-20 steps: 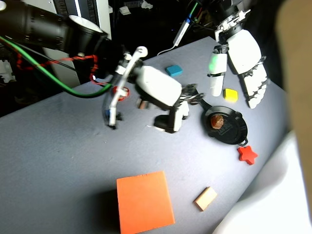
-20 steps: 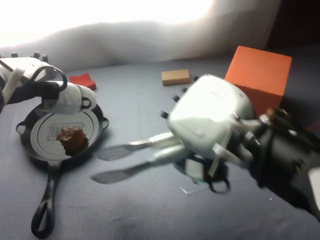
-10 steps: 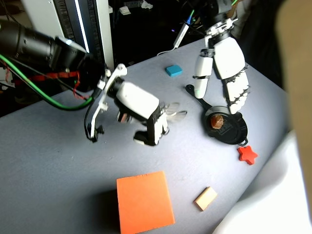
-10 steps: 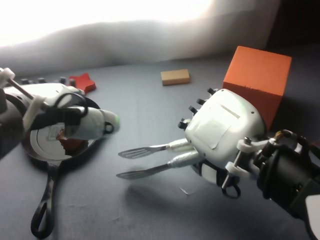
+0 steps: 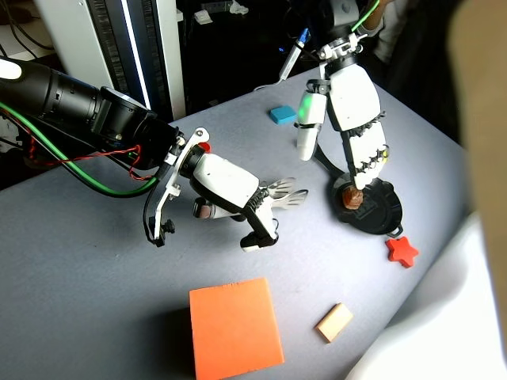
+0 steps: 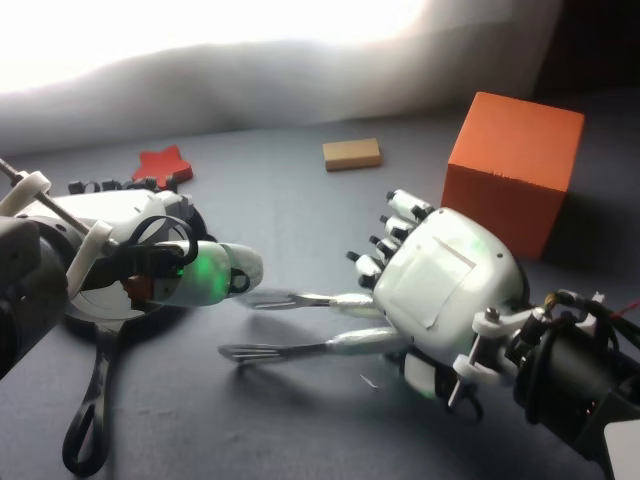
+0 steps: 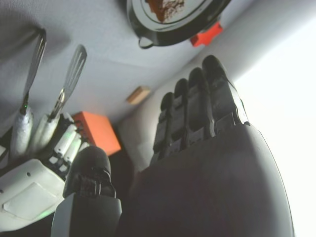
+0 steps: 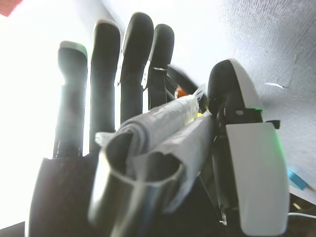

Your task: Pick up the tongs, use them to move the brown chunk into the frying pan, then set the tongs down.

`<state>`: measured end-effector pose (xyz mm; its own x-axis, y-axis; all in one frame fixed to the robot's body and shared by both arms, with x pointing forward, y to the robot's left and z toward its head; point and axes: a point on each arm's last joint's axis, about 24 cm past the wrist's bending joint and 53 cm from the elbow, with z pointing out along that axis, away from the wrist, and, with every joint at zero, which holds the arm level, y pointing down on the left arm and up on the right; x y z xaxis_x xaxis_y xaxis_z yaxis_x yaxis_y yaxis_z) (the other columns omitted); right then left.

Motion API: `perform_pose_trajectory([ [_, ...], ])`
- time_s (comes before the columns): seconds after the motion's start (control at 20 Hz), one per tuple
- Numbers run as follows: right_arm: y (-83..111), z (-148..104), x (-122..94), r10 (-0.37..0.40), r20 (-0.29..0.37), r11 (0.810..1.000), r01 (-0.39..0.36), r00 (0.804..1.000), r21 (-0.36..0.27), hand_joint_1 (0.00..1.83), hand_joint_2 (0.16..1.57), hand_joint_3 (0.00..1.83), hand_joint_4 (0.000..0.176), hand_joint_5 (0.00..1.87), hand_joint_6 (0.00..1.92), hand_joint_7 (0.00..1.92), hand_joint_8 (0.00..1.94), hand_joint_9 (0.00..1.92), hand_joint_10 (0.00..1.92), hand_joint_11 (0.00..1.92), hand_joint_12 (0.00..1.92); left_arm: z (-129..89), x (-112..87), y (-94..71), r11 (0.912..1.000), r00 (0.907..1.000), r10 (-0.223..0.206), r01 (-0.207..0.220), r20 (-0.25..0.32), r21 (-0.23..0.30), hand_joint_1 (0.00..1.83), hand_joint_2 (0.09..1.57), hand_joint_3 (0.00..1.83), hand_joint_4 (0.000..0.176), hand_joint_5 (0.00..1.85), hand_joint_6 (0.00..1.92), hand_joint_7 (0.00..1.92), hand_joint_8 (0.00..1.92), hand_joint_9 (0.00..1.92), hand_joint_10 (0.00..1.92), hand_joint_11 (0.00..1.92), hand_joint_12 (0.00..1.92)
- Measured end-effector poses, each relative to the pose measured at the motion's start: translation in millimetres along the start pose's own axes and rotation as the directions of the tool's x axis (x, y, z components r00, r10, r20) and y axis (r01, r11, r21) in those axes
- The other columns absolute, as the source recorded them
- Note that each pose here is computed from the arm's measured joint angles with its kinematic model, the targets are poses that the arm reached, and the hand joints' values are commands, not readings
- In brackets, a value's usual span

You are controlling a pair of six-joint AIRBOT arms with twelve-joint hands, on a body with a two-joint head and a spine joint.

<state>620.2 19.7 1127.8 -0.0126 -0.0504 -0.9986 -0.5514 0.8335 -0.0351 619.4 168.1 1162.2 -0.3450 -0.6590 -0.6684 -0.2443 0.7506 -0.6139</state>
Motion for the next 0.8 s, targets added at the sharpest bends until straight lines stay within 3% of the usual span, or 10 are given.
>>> perform_pose_trajectory([
  [0.05, 0.4, 0.0, 0.2, -0.001, -0.001, 1.000, 0.001, 1.000, -0.002, 0.26, 1.15, 0.00, 0.000, 0.35, 0.54, 0.60, 0.36, 0.42, 0.99, 0.10, 1.75, -0.8, 0.5, -0.8, 1.0000, 1.0000, -0.006, 0.006, 0.001, 0.003, 0.00, 1.25, 0.00, 0.000, 0.09, 0.01, 0.11, 0.00, 0.09, 0.01, 0.00, 0.38],
  [0.15, 2.1, -0.1, -1.9, -0.015, 0.008, 1.000, 0.015, 1.000, -0.009, 0.16, 1.10, 0.00, 0.000, 0.26, 0.42, 0.52, 0.12, 0.28, 0.81, 0.00, 1.65, -1.3, 1.1, -2.5, 0.9998, 0.9999, -0.009, 0.008, 0.009, 0.018, 0.00, 1.26, 0.00, 0.000, 0.07, 0.00, 0.10, 0.00, 0.09, 0.00, 0.00, 0.37],
  [0.3, 1.6, -1.9, 0.6, -0.024, 0.006, 1.000, 0.024, 1.000, -0.007, 0.17, 1.07, 0.00, 0.000, 0.22, 0.34, 0.47, 0.04, 0.23, 0.72, 0.00, 1.54, -2.6, 2.3, -1.5, 0.9999, 0.9999, -0.004, 0.004, 0.011, 0.014, 0.00, 1.26, 0.00, 0.000, 0.08, 0.01, 0.12, 0.01, 0.10, 0.01, 0.00, 0.37],
  [0.55, 9.9, -13.0, -0.2, -0.023, -0.004, 0.999, 0.023, 1.000, -0.028, 0.16, 1.07, 0.00, 0.000, 0.22, 0.30, 0.47, 0.01, 0.22, 0.69, 0.00, 1.51, -2.3, 3.1, 0.3, 1.0000, 1.0000, -0.001, 0.001, 0.010, 0.010, 0.00, 1.26, 0.00, 0.000, 0.09, 0.00, 0.11, 0.00, 0.10, 0.00, 0.00, 0.37],
  [0.8, 30.9, -31.7, -8.9, 0.002, -0.013, 0.997, -0.003, 1.000, -0.075, 0.11, 1.06, 0.00, 0.000, 0.23, 0.25, 0.45, 0.00, 0.22, 0.65, 0.00, 1.48, -2.4, 3.1, 0.9, 1.0000, 0.9999, -0.001, 0.001, 0.010, 0.008, 0.00, 1.26, 0.00, 0.000, 0.10, 0.00, 0.12, 0.00, 0.10, 0.00, 0.00, 0.38],
])
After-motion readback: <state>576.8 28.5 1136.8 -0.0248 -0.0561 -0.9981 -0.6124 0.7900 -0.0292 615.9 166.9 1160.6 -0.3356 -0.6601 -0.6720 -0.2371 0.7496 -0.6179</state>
